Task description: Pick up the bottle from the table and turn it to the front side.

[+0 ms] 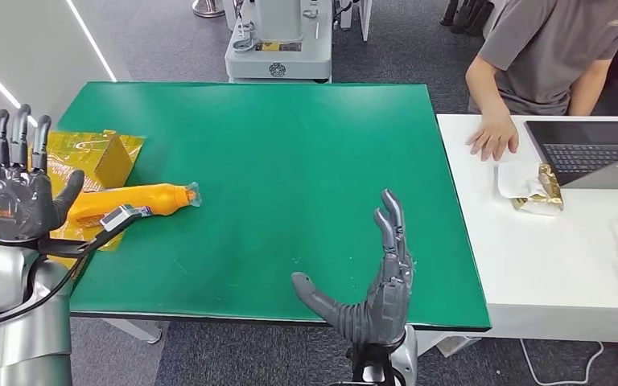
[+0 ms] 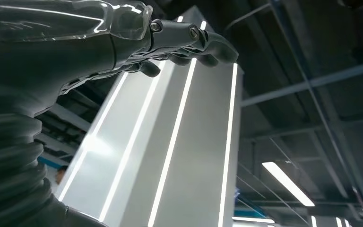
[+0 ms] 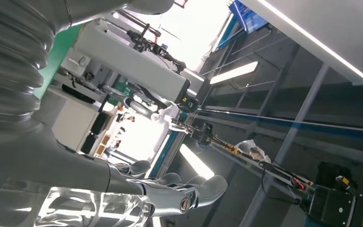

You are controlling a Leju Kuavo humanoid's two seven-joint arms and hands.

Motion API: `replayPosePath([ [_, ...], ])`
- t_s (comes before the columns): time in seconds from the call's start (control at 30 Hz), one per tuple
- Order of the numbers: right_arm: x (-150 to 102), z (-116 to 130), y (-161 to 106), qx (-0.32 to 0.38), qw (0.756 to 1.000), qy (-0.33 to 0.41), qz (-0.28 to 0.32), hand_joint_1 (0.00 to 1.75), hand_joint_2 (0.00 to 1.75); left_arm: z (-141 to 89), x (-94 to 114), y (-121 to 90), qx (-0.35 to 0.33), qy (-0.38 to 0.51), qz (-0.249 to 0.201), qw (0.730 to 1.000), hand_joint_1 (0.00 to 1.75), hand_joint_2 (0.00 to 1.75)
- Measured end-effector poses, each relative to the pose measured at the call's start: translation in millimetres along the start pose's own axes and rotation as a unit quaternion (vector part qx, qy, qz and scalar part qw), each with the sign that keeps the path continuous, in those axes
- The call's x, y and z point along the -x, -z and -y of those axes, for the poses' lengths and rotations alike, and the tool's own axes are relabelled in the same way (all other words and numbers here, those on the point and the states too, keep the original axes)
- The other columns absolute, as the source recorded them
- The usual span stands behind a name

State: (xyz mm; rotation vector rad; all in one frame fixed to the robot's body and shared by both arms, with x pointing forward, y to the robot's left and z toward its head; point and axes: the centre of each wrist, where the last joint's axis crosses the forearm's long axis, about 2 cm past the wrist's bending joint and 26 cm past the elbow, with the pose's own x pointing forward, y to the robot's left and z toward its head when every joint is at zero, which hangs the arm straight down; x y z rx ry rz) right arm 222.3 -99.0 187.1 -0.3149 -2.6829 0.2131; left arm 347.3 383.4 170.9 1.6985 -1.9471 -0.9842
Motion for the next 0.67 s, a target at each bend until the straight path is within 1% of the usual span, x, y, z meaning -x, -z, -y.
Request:
replayPosePath([
  [0.1,0,0,0,0.000,1.000,0.000,0.000,0.00,1.75,-5,-4,4,-0.033,-0.019,-0.024,0.999,0.00,1.75],
  [0.23,0,0,0,0.000,1.000,0.001,0.000,0.00,1.75,-8,-16,13,-0.090,-0.077,-0.064,0.991,0.00,1.75],
  [0.47,0,-1,0,-0.002,1.000,0.003,0.000,0.00,1.75,-10,-34,24,-0.127,-0.124,-0.070,0.982,0.00,1.75],
  [0.53,0,-2,0,-0.002,1.000,0.003,0.000,0.00,1.75,-10,-44,29,-0.162,-0.184,-0.098,0.965,0.00,1.75],
  [0.57,0,-2,0,-0.002,1.000,0.004,-0.001,0.00,1.75,-8,-53,32,-0.184,-0.231,-0.117,0.948,0.00,1.75],
  [0.63,0,-2,0,-0.002,1.000,0.005,-0.001,0.00,1.75,-5,-77,41,-0.218,-0.337,-0.154,0.903,0.00,1.75],
  [0.67,0,-2,0,-0.001,1.000,0.005,-0.002,0.00,1.75,-4,-84,43,-0.223,-0.364,-0.162,0.889,0.00,1.75],
])
